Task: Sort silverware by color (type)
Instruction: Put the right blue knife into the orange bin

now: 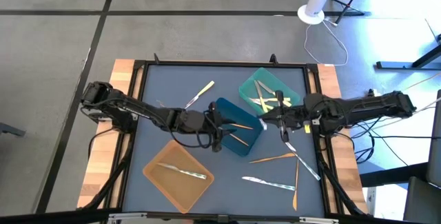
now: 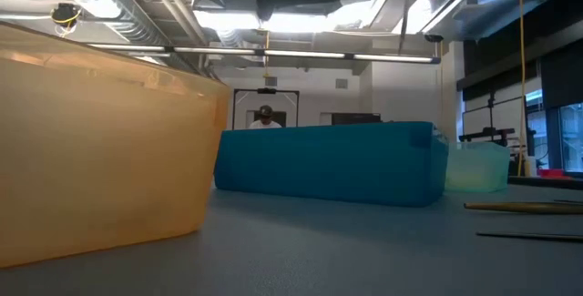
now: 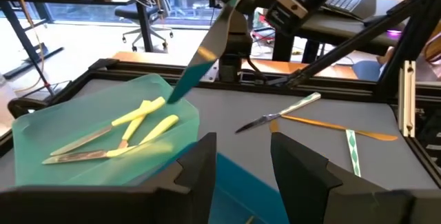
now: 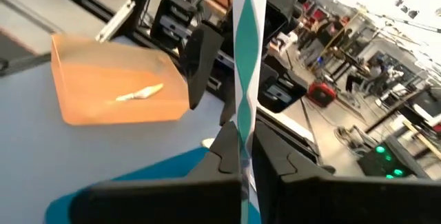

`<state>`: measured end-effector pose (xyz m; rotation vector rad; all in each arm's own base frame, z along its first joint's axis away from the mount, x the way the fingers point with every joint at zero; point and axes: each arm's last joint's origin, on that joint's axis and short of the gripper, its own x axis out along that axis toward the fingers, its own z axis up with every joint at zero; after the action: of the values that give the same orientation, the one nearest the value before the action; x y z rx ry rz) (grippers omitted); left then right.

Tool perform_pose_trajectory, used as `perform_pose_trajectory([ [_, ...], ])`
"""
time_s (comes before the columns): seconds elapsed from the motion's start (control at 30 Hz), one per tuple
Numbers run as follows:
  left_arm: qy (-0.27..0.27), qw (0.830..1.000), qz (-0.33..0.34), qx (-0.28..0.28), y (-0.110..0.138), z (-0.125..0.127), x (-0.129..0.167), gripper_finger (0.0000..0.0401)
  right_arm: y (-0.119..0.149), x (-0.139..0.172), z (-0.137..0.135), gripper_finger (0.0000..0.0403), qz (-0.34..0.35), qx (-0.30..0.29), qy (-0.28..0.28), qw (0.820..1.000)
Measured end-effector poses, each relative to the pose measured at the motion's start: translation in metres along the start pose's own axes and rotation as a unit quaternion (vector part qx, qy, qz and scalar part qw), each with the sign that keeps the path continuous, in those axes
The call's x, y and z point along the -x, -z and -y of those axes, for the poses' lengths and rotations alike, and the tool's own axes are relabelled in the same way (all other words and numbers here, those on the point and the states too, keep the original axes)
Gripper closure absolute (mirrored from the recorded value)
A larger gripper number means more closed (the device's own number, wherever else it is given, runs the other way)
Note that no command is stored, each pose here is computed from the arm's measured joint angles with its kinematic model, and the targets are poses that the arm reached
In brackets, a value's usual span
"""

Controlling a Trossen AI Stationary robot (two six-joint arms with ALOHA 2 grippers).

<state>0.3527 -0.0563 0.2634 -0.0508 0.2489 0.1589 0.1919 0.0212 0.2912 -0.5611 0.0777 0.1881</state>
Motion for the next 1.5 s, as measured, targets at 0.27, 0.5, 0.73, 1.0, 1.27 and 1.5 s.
perform_pose_trajectory([
  [0.27, -0.002, 1.000, 0.000, 0.000, 0.000, -0.001, 0.000, 0.0268, 0.025, 0.000, 0.006, 0.0402, 0.042, -0.050, 0.007, 0.998],
  [0.5, -0.006, 1.000, 0.003, 0.002, -0.001, -0.004, -0.001, 0.0268, 0.044, 0.000, 0.004, 0.0402, 0.069, -0.088, 0.029, 0.993],
  [0.73, -0.017, 0.999, 0.045, 0.019, -0.010, -0.014, -0.004, 0.0268, 0.055, -0.013, -0.001, 0.0402, 0.073, -0.116, 0.027, 0.990],
  [1.0, -0.028, 0.996, 0.081, 0.033, -0.018, -0.024, -0.006, 0.0268, 0.068, -0.036, -0.002, 0.0402, 0.078, -0.163, 0.045, 0.983],
  [1.27, -0.036, 0.995, 0.092, 0.003, -0.021, -0.028, -0.006, 0.0268, 0.076, -0.050, -0.002, 0.0402, 0.092, -0.212, 0.070, 0.970],
  [1.5, -0.039, 0.992, 0.118, -0.036, -0.027, -0.028, -0.005, 0.0268, 0.079, -0.065, 0.000, 0.0402, 0.079, -0.219, 0.064, 0.971],
])
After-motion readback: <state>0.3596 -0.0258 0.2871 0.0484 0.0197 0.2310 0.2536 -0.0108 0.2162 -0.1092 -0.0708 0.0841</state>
